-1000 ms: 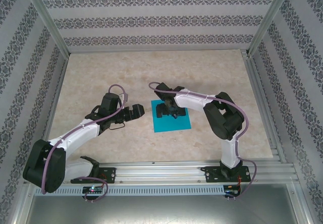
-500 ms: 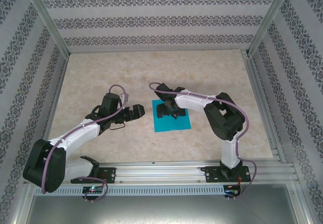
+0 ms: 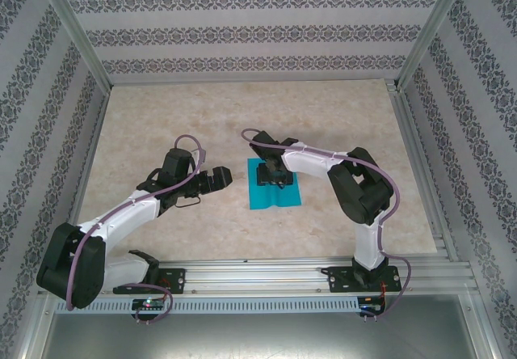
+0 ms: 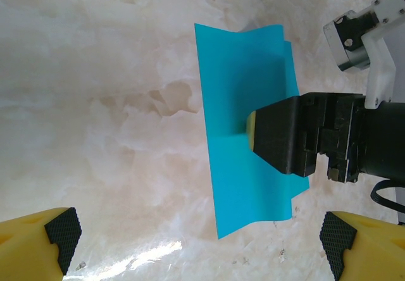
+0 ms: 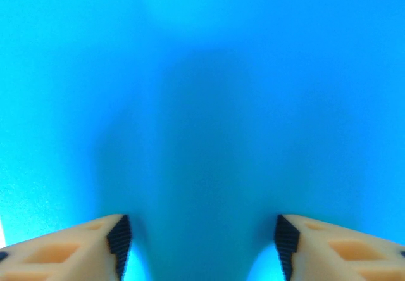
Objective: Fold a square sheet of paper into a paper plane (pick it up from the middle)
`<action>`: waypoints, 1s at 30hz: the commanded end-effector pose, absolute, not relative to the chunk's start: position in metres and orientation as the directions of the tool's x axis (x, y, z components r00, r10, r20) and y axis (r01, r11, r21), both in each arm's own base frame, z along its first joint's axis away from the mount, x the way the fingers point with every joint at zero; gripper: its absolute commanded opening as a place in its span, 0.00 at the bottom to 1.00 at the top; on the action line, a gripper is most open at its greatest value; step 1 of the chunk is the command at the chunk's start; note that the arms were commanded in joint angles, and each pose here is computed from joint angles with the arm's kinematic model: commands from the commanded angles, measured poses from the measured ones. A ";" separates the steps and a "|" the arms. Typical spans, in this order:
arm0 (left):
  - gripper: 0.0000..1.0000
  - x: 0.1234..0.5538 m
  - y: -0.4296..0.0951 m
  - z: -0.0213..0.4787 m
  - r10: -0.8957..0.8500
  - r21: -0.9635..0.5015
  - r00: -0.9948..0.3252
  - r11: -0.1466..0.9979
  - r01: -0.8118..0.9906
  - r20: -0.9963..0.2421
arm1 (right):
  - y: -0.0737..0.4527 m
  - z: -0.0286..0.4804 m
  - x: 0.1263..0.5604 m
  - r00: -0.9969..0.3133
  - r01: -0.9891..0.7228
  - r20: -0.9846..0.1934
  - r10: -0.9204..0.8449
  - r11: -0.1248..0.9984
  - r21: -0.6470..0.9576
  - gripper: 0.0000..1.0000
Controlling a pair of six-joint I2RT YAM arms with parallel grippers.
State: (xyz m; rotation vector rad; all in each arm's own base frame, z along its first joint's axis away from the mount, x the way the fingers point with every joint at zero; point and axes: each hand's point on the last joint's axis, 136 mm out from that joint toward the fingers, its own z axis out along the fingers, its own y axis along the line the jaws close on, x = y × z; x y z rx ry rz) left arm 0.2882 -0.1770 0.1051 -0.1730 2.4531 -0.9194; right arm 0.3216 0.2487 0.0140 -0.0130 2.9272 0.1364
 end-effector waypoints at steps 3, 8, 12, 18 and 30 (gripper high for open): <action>1.00 0.290 -0.182 0.113 -0.263 -0.639 -0.861 0.764 0.090 -0.436 | 0.261 0.019 0.318 -0.981 -0.005 -0.191 0.033 0.981 0.192 0.49; 1.00 0.291 -0.182 0.114 -0.262 -0.637 -0.861 0.766 0.089 -0.435 | 0.267 0.039 0.319 -0.977 -0.007 -0.208 0.050 0.965 0.261 0.36; 1.00 0.292 -0.180 0.115 -0.264 -0.626 -0.858 0.775 0.083 -0.441 | 0.281 0.063 0.321 -0.970 -0.014 -0.228 0.080 0.923 0.384 0.31; 1.00 0.295 -0.172 0.117 -0.297 -0.609 -0.840 0.791 0.050 -0.455 | 0.318 0.113 0.333 -0.959 -0.001 -0.193 0.208 0.677 0.736 0.32; 1.00 0.291 -0.169 0.121 -0.302 -0.609 -0.831 0.792 0.054 -0.467 | 0.322 0.070 0.352 -0.950 0.142 -0.053 0.309 0.575 0.806 0.40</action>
